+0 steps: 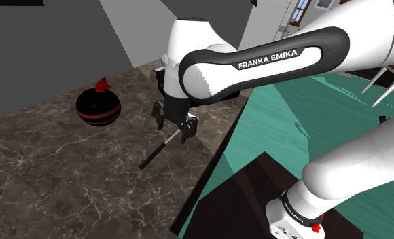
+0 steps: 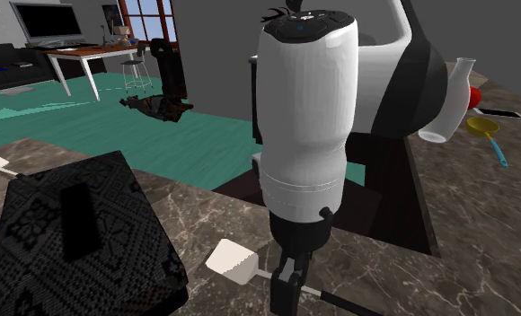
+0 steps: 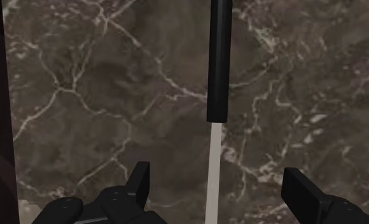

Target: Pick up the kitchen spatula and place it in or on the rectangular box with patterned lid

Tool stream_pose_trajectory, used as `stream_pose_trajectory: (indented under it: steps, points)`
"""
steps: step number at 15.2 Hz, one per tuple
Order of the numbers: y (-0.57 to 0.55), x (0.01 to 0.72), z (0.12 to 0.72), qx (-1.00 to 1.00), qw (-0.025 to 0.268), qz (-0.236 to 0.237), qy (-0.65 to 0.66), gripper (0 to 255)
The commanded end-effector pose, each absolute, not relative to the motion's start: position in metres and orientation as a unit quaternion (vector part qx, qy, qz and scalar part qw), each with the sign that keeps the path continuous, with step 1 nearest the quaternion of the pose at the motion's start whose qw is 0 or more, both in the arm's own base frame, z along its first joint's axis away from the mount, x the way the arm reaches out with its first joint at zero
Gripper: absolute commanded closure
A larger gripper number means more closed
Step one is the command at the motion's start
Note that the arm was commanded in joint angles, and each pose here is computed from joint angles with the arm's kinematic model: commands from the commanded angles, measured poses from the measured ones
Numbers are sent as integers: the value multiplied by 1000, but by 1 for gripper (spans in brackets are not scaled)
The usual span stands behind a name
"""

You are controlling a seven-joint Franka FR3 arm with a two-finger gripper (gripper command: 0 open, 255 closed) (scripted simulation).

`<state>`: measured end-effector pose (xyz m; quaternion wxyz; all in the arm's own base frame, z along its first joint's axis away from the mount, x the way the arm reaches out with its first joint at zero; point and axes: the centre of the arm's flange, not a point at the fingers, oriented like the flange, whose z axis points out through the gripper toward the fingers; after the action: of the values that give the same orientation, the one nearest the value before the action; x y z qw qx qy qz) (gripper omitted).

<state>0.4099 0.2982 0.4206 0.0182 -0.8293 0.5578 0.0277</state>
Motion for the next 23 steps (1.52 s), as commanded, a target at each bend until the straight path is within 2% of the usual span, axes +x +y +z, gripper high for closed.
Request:
stream_pose_trajectory:
  steps: [1, 4, 5, 14, 23]
  points:
    - [298, 410, 420, -829, 18, 28, 558, 0]
    - [298, 410, 420, -829, 18, 28, 558, 0]
    - [298, 410, 420, -829, 18, 28, 558, 255]
    - [298, 410, 420, -829, 18, 28, 558, 255]
    - [298, 410, 468, -829, 18, 28, 558, 255]
